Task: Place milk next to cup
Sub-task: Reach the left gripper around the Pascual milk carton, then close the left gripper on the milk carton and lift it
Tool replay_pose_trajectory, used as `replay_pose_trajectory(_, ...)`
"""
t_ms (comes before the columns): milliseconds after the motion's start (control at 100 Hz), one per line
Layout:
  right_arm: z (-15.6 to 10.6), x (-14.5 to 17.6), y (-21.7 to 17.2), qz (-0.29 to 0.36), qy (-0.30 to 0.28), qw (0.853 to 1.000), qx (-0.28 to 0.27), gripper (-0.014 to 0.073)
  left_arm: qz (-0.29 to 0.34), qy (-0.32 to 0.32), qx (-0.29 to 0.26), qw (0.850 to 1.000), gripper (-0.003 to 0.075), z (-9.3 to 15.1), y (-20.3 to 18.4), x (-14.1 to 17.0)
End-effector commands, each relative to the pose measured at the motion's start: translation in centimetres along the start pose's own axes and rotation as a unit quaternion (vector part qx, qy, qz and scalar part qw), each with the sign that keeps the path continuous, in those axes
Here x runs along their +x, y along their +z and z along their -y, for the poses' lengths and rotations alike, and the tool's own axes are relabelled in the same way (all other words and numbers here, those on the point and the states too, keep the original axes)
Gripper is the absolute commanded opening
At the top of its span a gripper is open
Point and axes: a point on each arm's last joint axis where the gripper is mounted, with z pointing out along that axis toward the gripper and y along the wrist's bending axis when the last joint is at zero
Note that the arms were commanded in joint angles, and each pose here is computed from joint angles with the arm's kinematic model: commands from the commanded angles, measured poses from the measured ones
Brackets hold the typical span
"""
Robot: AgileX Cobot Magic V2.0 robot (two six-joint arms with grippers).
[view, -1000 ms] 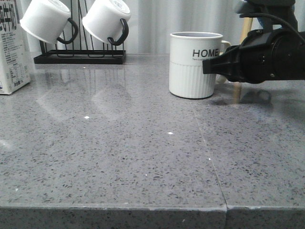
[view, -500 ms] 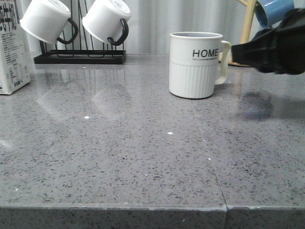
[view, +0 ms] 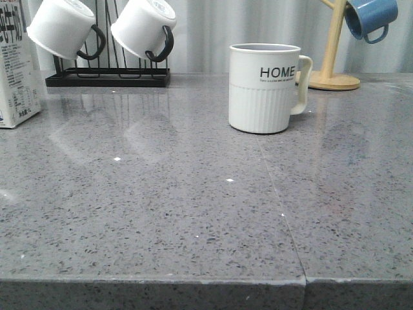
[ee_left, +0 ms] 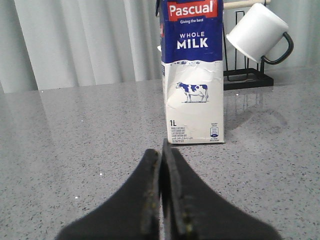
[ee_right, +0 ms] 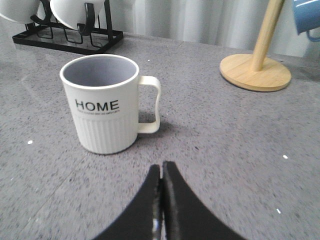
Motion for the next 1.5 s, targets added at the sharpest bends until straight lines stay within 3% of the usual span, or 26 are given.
replay_pose_trajectory(0,0.1,-1.3,-2.1,0.037,-0.001,0.999,0.005,-0.0066,0.036,-0.001,-0.006,0.999,-0.002,0.0,0.0,0.9)
replay_pose_trajectory(360,0.1,-0.1,-8.1,0.036,0.033,0.999,0.006,-0.0066,0.074,-0.001,-0.01,0.997,-0.002,0.0,-0.1,0.2)
replay_pose_trajectory(540,0.1,0.0,-8.3,0.031,0.033,0.999,0.006,-0.0066,0.096,-0.018,-0.009,0.995,-0.002,-0.3,-0.7,-3.2)
replay_pose_trajectory(750,0.1,0.0,-8.3,0.031,0.033,0.999,0.006,-0.0066,0.013,-0.017,0.005,1.0,-0.002,-0.6,-1.0,-9.6)
replay_pose_trajectory(970,0.1,0.0,-8.3,0.031,0.033,0.999,0.006,-0.0066,-0.068,-0.017,0.013,0.997,-0.0015,-0.9,2.9,-13.4)
replay_pose_trajectory(1040,0.1,0.0,-8.3,0.031,0.033,0.999,0.006,-0.0066,-0.082,-0.028,0.017,0.996,0.0045,-0.9,4.4,-14.1)
replay_pose_trajectory(1080,0.1,0.0,-8.3,0.031,0.033,0.999,0.006,-0.0066,-0.091,-0.033,0.018,0.995,0.0122,-0.9,5.3,-14.2)
replay_pose_trajectory(1130,0.1,0.0,-8.3,0.031,0.033,0.999,0.006,-0.0066,-0.098,-0.037,0.018,0.994,0.0252,-0.9,6.3,-14.3)
replay_pose_trajectory(1220,0.1,0.0,-8.3,0.031,0.033,0.999,0.006,-0.0066,-0.098,-0.037,0.015,0.994,0.0557,-1.0,8.3,-14.1)
replay_pose_trajectory(1270,0.1,0.0,-8.3,0.031,0.033,0.999,0.006,-0.0066,-0.094,-0.038,0.012,0.995,0.0652,-1.0,9.3,-14.0)
replay_pose_trajectory(1330,0.1,0.0,-8.3,0.031,0.033,0.999,0.006,-0.0066,-0.085,-0.042,0.009,0.995,0.0694,-1.0,10.5,-13.8)
replay_pose_trajectory(1490,0.1,0.0,-8.3,0.031,0.033,0.999,0.006,-0.0066,-0.077,-0.086,0.015,0.993,0.0692,-0.5,13.1,-13.2)
